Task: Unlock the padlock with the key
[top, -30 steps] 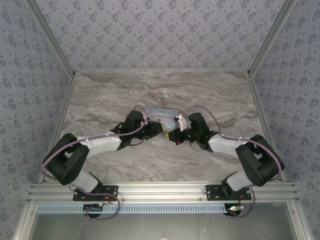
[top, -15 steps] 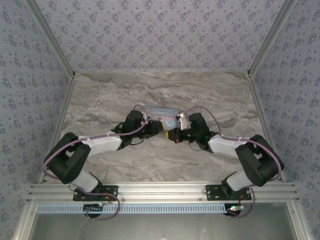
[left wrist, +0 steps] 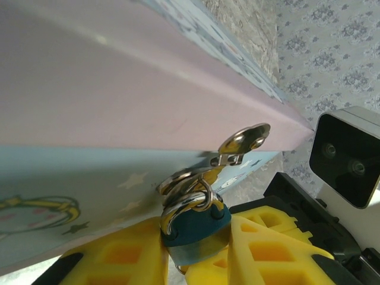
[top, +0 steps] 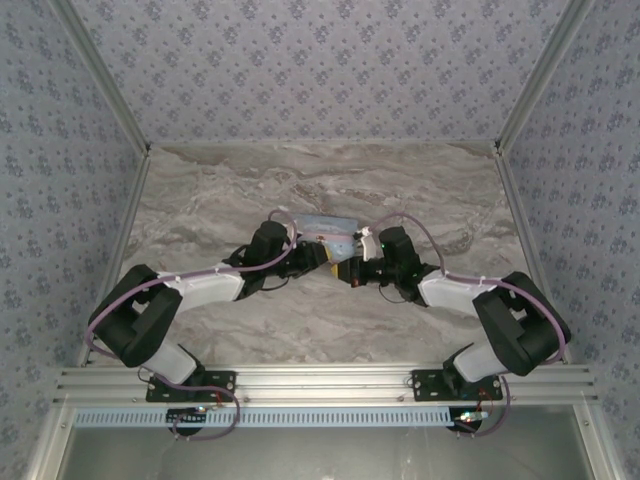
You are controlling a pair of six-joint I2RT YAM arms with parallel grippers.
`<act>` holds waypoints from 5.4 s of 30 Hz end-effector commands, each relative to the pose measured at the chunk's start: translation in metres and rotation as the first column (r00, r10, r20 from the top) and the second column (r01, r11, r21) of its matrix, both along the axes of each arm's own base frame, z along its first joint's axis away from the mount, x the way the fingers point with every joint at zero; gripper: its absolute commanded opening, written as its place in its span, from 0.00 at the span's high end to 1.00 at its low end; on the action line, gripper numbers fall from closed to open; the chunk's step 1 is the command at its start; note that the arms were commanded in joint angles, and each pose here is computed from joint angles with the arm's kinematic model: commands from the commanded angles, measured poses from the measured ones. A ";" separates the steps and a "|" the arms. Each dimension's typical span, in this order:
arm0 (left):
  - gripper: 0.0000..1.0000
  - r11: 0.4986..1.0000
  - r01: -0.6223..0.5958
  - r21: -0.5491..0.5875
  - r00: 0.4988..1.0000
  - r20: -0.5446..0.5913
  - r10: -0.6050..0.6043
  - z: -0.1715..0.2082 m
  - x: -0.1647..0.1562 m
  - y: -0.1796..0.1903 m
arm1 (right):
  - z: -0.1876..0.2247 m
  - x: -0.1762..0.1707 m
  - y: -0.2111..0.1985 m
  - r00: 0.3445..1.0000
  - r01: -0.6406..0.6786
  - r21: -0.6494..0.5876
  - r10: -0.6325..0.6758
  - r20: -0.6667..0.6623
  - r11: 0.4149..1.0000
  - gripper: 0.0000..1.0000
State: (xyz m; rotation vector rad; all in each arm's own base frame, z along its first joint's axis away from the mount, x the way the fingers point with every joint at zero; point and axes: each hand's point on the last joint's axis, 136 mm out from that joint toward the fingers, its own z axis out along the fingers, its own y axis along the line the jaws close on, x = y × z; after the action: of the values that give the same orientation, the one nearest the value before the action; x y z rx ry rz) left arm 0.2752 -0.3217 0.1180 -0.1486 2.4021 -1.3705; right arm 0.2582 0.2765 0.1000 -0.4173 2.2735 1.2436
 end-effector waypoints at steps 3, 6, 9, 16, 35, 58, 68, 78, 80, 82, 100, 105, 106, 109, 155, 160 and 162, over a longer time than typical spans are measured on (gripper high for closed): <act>0.74 0.998 0.067 -0.006 0.997 -0.022 -0.068 -0.002 -0.013 -0.009 | 0.004 -0.005 -0.003 0.998 -0.030 -0.009 0.030 0.060 1.000 1.00; 0.74 0.998 0.065 -0.004 0.998 -0.022 -0.065 -0.003 -0.013 -0.009 | 0.002 -0.009 -0.003 0.997 -0.045 -0.011 0.046 0.059 0.999 1.00; 0.74 0.998 0.063 -0.002 0.998 -0.023 -0.063 -0.004 -0.013 -0.009 | 0.000 -0.014 -0.004 0.997 -0.056 -0.022 0.057 0.057 0.998 1.00; 0.74 0.998 0.062 -0.005 0.998 -0.023 -0.062 -0.002 -0.012 -0.010 | -0.010 -0.022 -0.006 0.997 -0.063 -0.041 0.065 0.038 0.997 1.00; 0.74 0.997 0.071 -0.005 0.997 -0.024 -0.071 -0.001 -0.012 -0.011 | -0.014 -0.017 -0.009 0.998 -0.042 -0.077 0.045 0.038 0.996 1.00; 0.74 0.997 0.073 -0.007 0.997 -0.026 -0.073 -0.001 -0.013 -0.011 | 0.010 -0.003 0.005 0.992 -0.063 -0.036 0.066 0.110 0.997 1.00; 0.74 0.997 0.074 -0.007 0.997 -0.026 -0.075 -0.001 -0.014 -0.010 | 0.005 0.006 0.007 0.993 -0.050 -0.053 0.055 0.105 0.997 1.00; 0.74 0.998 0.071 -0.002 0.997 -0.028 -0.071 -0.003 -0.014 -0.009 | 0.001 0.010 -0.003 0.996 -0.003 -0.058 0.008 0.092 0.998 1.00; 0.74 0.998 0.070 -0.002 0.997 -0.028 -0.070 -0.004 -0.015 -0.009 | 0.000 0.009 -0.004 0.996 -0.003 -0.062 0.008 0.091 0.998 1.00; 0.74 0.998 0.069 -0.002 0.997 -0.027 -0.069 -0.003 -0.014 -0.009 | -0.001 0.008 -0.005 0.996 -0.003 -0.066 0.009 0.090 0.998 1.00; 0.74 0.998 0.064 0.004 0.997 -0.030 -0.064 -0.006 -0.014 -0.008 | -0.001 0.006 -0.009 0.996 0.001 -0.070 0.006 0.091 0.998 1.00; 0.74 0.998 0.066 0.001 0.997 -0.031 -0.066 -0.005 -0.014 -0.008 | 0.000 0.005 -0.008 0.996 -0.005 -0.065 0.011 0.092 0.998 1.00; 0.74 0.998 0.067 0.000 0.997 -0.030 -0.067 -0.004 -0.014 -0.009 | 0.002 0.006 -0.007 0.995 -0.007 -0.062 0.013 0.095 0.998 1.00; 0.74 0.998 0.068 0.000 0.997 -0.031 -0.068 -0.005 -0.014 -0.009 | 0.005 0.006 -0.004 0.994 -0.014 -0.055 0.020 0.103 0.998 1.00; 0.61 0.999 0.049 -0.008 0.998 -0.047 -0.050 -0.010 -0.008 -0.013 | -0.031 0.018 0.000 0.991 0.128 0.029 -0.127 -0.032 0.991 1.00; 0.47 1.000 0.021 0.005 0.998 -0.062 -0.021 -0.017 -0.007 -0.006 | -0.043 0.012 0.000 0.987 0.146 0.020 -0.145 -0.067 0.989 1.00; 0.42 1.000 0.010 0.008 0.998 -0.064 -0.009 -0.018 -0.007 -0.002 | -0.045 0.011 0.000 0.985 0.157 0.022 -0.155 -0.079 0.987 1.00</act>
State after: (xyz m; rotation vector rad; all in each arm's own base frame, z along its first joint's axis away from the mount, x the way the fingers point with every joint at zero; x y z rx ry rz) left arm 0.2694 -0.3246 0.0958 -0.1907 2.4804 -1.3613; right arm 0.2608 0.2714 0.0431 -0.2148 2.3695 1.2075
